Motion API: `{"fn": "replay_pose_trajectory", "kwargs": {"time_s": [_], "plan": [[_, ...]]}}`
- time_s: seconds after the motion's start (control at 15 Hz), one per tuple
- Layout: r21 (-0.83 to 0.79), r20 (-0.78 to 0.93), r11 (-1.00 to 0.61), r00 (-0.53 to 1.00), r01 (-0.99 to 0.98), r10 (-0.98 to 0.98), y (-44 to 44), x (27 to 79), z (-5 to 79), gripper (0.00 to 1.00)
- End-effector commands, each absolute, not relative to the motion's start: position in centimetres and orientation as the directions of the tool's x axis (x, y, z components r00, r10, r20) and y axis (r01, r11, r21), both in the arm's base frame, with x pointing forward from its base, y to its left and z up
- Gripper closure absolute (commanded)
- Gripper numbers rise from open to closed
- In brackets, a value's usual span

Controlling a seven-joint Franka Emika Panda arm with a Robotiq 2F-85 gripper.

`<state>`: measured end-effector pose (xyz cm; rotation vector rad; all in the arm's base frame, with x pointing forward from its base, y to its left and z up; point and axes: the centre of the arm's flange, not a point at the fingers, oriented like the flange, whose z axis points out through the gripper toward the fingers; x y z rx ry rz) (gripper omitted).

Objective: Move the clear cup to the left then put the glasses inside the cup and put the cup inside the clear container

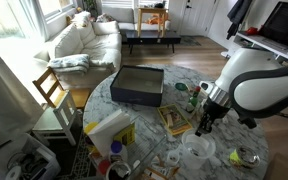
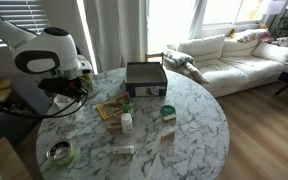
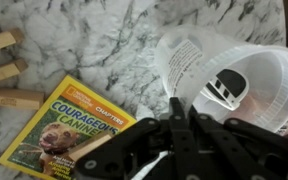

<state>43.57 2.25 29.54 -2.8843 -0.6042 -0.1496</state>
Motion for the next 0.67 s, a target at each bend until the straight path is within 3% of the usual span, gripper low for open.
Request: {"fn": "replay_pose_trajectory", "kwargs": {"time_s": [0.0, 0.33, 0.6], "plan": [[-0.164, 0.135, -0.868, 0.882, 0.469, 0.451, 3.0, 45.3, 33.8, 0.99], [-0.185, 0.134, -0.793, 0.814, 0.580, 0.565, 4.5, 48.5, 42.3, 0.99], [-0.204, 0.234, -0.752, 0.777, 0.627, 0.585, 6.4, 52.1, 46.6, 0.99]]}}
